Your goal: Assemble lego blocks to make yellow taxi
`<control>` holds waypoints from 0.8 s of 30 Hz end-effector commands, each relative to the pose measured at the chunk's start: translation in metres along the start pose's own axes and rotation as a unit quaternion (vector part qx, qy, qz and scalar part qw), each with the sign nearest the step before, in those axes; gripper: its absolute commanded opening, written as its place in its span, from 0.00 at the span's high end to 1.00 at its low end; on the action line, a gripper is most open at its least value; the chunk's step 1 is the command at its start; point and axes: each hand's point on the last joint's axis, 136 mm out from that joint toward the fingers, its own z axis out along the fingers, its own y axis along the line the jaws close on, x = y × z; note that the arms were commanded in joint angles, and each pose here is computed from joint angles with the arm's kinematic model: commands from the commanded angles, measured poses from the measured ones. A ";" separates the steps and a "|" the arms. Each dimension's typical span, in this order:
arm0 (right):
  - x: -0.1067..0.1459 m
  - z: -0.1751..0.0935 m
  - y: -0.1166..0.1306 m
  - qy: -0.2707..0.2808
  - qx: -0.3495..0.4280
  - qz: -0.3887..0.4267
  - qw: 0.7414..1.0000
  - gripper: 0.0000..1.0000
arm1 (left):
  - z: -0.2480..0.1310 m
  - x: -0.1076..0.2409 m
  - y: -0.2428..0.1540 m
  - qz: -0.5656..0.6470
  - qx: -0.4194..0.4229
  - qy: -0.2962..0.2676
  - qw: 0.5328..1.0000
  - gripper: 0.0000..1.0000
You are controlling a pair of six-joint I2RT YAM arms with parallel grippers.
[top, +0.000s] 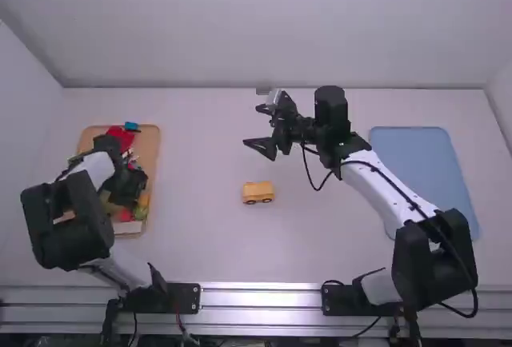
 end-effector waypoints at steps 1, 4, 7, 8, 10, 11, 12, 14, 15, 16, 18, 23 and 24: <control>-0.010 0.001 -0.004 -0.007 0.000 -0.008 1.000 0.01 | 0.004 0.005 0.008 -0.031 -0.024 -0.013 0.999 0.46; -0.009 0.001 -0.004 -0.005 -0.001 -0.005 1.000 0.01 | 0.004 0.005 0.007 -0.037 -0.023 -0.017 0.999 0.45; -0.008 0.001 -0.003 -0.003 -0.002 -0.002 1.000 0.01 | 0.003 0.002 0.008 -0.036 -0.029 -0.027 0.999 0.45; -0.007 0.001 -0.003 -0.002 -0.002 -0.001 1.000 0.01 | 0.003 0.000 0.009 -0.041 -0.031 -0.031 0.998 0.44; -0.007 0.001 -0.003 -0.002 -0.002 -0.001 1.000 0.01 | 0.003 -0.001 0.013 -0.056 -0.037 -0.034 0.997 0.44; -0.007 0.001 -0.003 -0.002 -0.002 -0.001 1.000 0.01 | 0.004 -0.002 0.014 -0.056 -0.037 -0.035 0.997 0.43; -0.007 0.001 -0.003 -0.002 -0.002 -0.001 1.000 0.01 | 0.004 -0.002 0.014 -0.056 -0.037 -0.036 0.997 0.43; -0.007 0.001 -0.003 -0.002 -0.002 -0.001 1.000 0.01 | 0.007 -0.001 0.013 -0.055 -0.032 -0.038 0.997 0.42; -0.007 0.001 -0.003 -0.002 -0.002 -0.001 1.000 0.01 | 0.010 0.000 0.012 -0.054 -0.027 -0.039 0.997 0.42; -0.007 0.001 -0.003 -0.002 -0.002 0.000 1.000 0.01 | 0.012 0.000 0.012 -0.055 -0.025 -0.040 0.997 0.43; -0.007 0.001 -0.003 -0.002 -0.002 0.000 1.000 0.01 | 0.013 0.000 0.013 -0.059 -0.025 -0.042 0.997 0.43; -0.007 0.001 -0.003 -0.002 -0.002 0.000 1.000 0.01 | 0.014 -0.002 0.016 -0.065 -0.025 -0.041 0.997 0.48; -0.007 0.001 -0.003 -0.002 -0.002 0.000 1.000 0.01 | 0.014 -0.003 0.016 -0.064 -0.026 -0.043 0.997 0.49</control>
